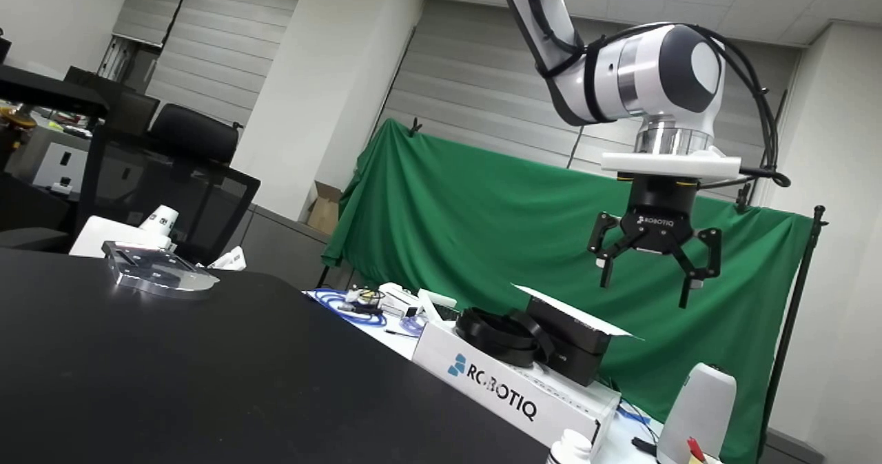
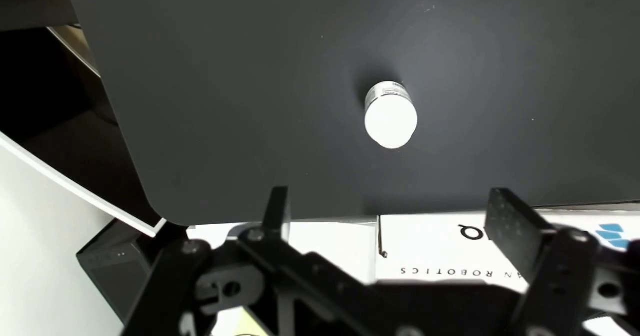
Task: Move the white bottle forward then move it to the left side of the table
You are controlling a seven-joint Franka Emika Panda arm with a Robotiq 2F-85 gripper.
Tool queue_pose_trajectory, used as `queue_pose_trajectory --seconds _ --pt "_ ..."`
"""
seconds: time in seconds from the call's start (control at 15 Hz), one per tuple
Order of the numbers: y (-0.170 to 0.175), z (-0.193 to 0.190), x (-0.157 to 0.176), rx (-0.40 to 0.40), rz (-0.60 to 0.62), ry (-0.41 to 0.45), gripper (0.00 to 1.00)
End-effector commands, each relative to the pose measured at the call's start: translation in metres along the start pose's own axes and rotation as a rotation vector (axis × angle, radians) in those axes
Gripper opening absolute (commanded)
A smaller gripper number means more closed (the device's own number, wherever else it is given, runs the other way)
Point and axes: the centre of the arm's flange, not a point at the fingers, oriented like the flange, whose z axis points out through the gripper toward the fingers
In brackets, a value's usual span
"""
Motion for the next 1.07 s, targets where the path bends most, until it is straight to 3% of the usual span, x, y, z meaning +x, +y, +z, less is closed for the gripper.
queue_pose_trajectory --seconds 0.0,0.13,0.27,0.6,1.0 --pt "0.0 -0.001 0.0 0.0 -0.001 0.001 1.0" --pt "0.0 -0.002 0.0 0.0 -0.001 0.001 1.0" --pt "-0.001 0.015 0.027 0.009 -0.005 0.025 1.0" --pt "-0.008 0.084 0.066 0.003 0.033 0.02 1.0" --pt "-0.007 0.157 0.074 0.009 0.058 -0.028 1.0"
